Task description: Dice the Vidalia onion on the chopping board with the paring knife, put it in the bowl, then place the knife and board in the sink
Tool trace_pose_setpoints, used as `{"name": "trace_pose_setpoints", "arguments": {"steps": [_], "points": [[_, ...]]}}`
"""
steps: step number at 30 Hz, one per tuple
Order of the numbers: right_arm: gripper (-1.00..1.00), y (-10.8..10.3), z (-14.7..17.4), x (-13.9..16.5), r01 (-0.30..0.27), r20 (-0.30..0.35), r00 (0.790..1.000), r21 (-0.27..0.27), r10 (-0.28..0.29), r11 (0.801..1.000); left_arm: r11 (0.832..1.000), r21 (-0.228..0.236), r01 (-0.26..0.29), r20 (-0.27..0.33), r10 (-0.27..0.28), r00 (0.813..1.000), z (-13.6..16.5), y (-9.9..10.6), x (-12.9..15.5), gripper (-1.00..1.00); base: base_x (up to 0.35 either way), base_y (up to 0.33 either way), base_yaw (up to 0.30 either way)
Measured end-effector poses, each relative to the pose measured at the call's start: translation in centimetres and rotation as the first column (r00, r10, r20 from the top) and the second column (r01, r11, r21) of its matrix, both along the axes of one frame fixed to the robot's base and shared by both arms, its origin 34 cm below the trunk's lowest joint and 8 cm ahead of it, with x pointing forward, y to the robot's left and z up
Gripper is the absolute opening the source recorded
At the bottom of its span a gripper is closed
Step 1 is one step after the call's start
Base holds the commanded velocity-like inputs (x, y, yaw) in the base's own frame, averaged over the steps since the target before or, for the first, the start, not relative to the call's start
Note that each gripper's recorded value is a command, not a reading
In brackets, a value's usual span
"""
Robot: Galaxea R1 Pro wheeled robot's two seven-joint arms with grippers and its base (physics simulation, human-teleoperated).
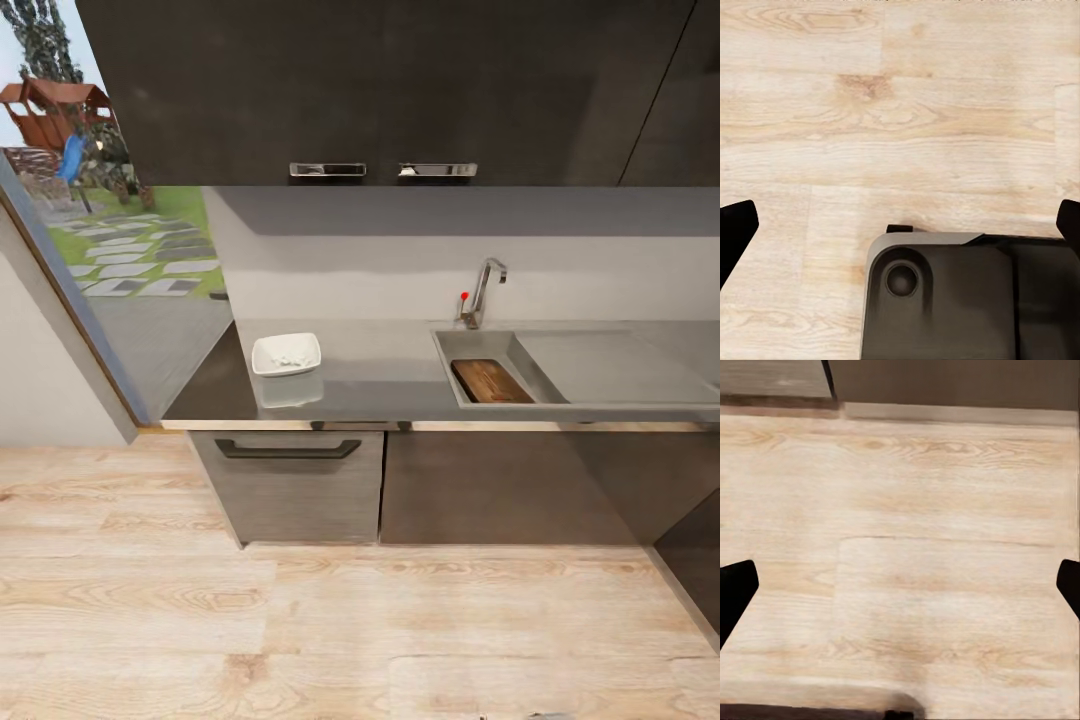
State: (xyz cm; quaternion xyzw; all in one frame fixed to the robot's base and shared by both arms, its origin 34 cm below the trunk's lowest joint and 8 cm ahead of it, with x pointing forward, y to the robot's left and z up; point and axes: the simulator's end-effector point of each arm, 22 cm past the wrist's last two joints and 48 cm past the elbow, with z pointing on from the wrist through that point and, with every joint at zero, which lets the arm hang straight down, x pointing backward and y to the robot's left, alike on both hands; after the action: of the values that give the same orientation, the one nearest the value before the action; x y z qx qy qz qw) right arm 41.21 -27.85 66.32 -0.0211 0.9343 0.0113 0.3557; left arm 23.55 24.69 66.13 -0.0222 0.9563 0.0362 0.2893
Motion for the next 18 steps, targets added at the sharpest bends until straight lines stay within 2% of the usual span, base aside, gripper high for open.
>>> {"name": "trace_pose_setpoints", "arguments": {"steps": [3, 6, 18], "points": [[1.00, -0.7, -1.3, -3.1, 0.003, -0.043, 0.999, -0.013, -0.004, 1.000, 1.000, 0.000, -0.001, 0.002, 0.001, 1.000, 0.0, 0.0, 0.1, 1.00, 0.000, 0.000, 0.000], [1.00, -1.4, -2.8, -7.1, 0.009, -0.128, 0.992, -0.026, -0.012, 1.000, 1.000, 0.001, -0.002, 0.003, 0.002, 1.000, 0.0, 0.0, 0.1, 1.00, 0.000, 0.000, 0.000], [1.00, -2.4, -4.3, -12.6, 0.019, -0.244, 0.969, -0.049, -0.030, 0.999, 1.000, 0.013, -0.009, 0.004, 0.009, 1.000, 0.1, 0.5, 0.2, 1.00, 0.000, 0.000, 0.000]]}}
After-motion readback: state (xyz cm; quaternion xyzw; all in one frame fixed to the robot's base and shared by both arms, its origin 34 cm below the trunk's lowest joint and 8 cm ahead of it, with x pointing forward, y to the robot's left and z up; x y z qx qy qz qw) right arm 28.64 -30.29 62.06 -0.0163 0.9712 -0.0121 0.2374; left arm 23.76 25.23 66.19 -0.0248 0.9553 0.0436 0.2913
